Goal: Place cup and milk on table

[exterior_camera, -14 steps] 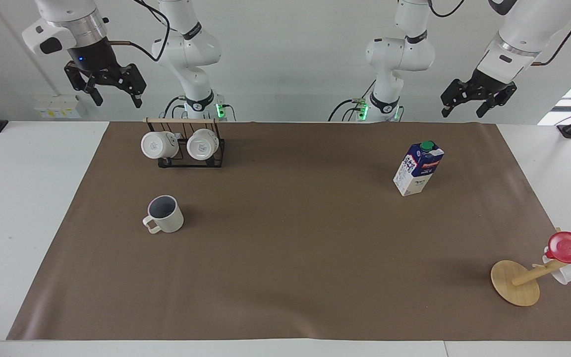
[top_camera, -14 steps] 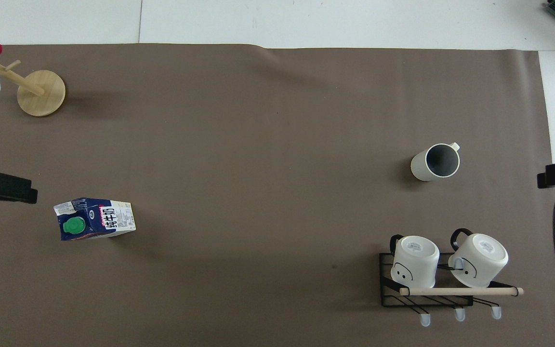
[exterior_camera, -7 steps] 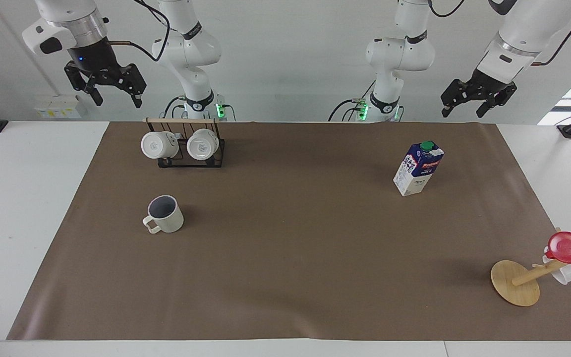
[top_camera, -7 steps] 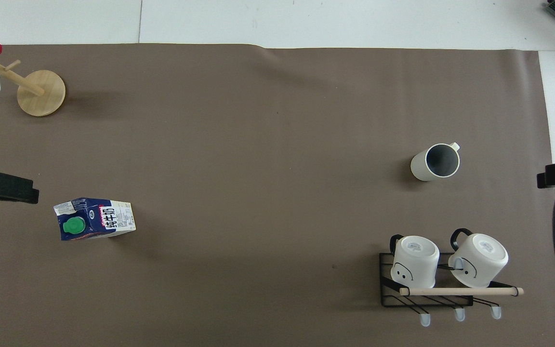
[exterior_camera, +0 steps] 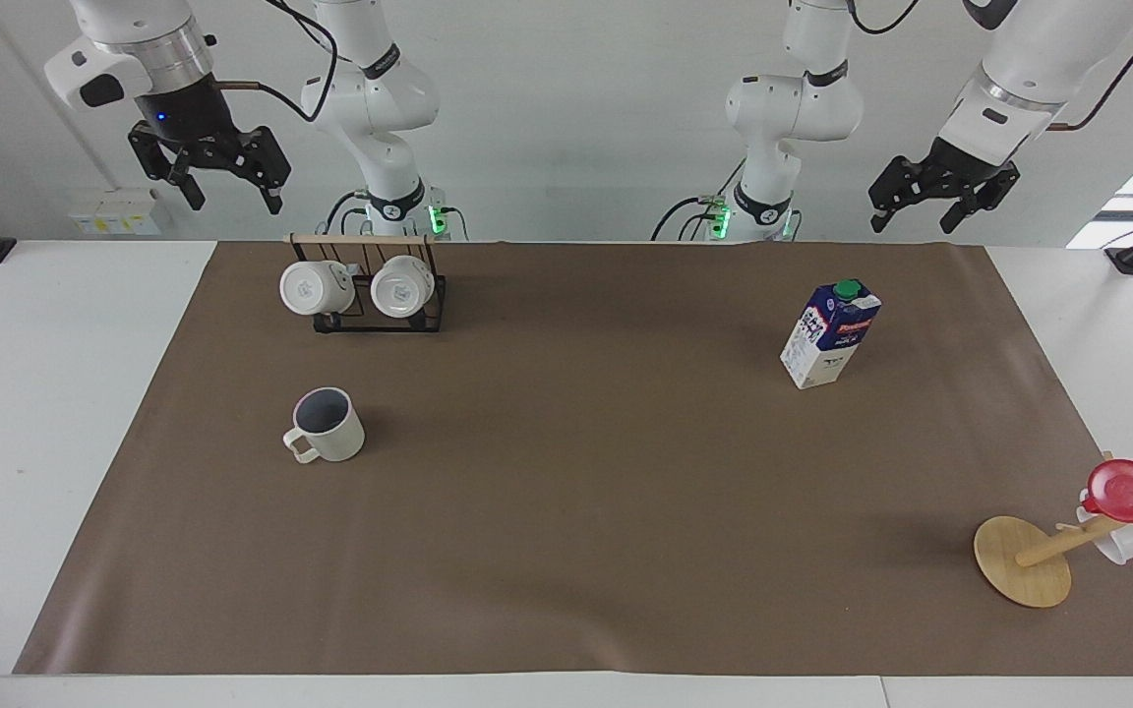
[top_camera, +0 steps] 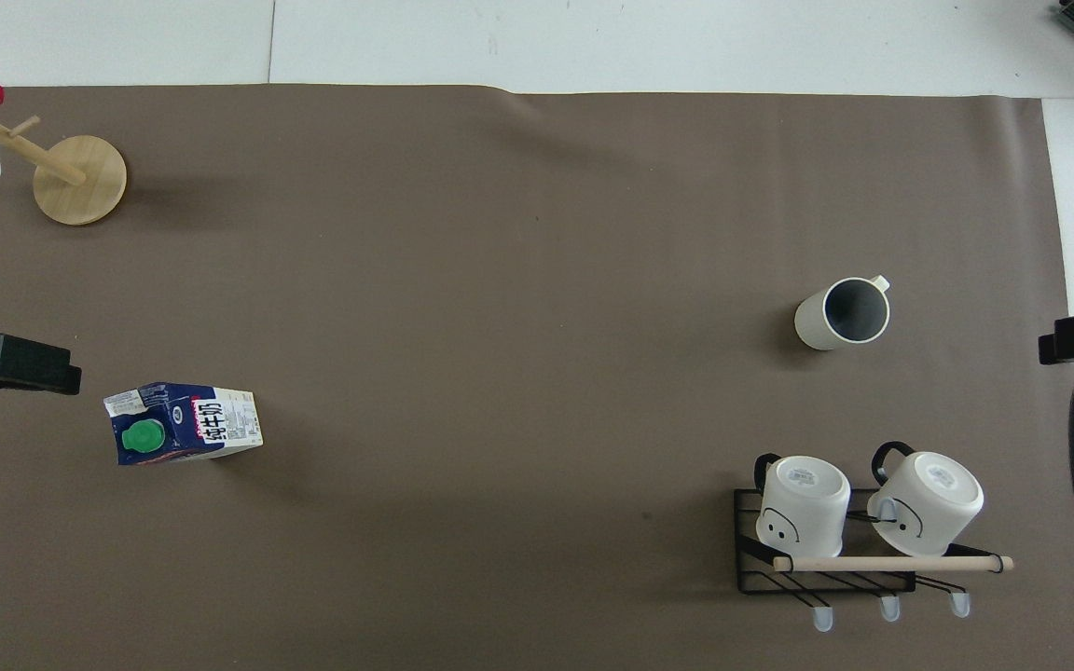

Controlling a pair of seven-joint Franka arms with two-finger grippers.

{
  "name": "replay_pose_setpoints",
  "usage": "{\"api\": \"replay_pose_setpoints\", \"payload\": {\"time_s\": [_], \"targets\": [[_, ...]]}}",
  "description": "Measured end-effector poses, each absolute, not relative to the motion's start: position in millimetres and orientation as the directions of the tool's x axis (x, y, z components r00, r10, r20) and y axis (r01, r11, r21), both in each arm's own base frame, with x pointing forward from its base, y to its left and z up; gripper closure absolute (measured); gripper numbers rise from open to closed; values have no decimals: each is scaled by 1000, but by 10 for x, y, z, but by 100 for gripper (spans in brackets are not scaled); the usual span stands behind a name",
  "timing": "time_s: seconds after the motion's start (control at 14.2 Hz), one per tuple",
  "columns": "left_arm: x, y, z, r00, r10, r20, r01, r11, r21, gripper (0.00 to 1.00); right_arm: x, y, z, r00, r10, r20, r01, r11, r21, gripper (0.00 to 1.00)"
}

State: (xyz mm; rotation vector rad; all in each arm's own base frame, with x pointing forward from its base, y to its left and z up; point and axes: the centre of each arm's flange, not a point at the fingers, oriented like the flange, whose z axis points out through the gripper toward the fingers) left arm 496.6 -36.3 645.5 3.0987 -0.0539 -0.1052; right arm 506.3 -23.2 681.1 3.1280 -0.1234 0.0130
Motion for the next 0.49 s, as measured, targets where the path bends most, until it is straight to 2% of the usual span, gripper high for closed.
{"api": "replay_pose_setpoints", "payload": {"time_s": [0.49], "targets": [[4971, -300, 6454, 997, -25, -67, -22, -999, 43, 0, 5063, -224, 6812, 997, -77, 9, -77, -997, 11, 0]]}}
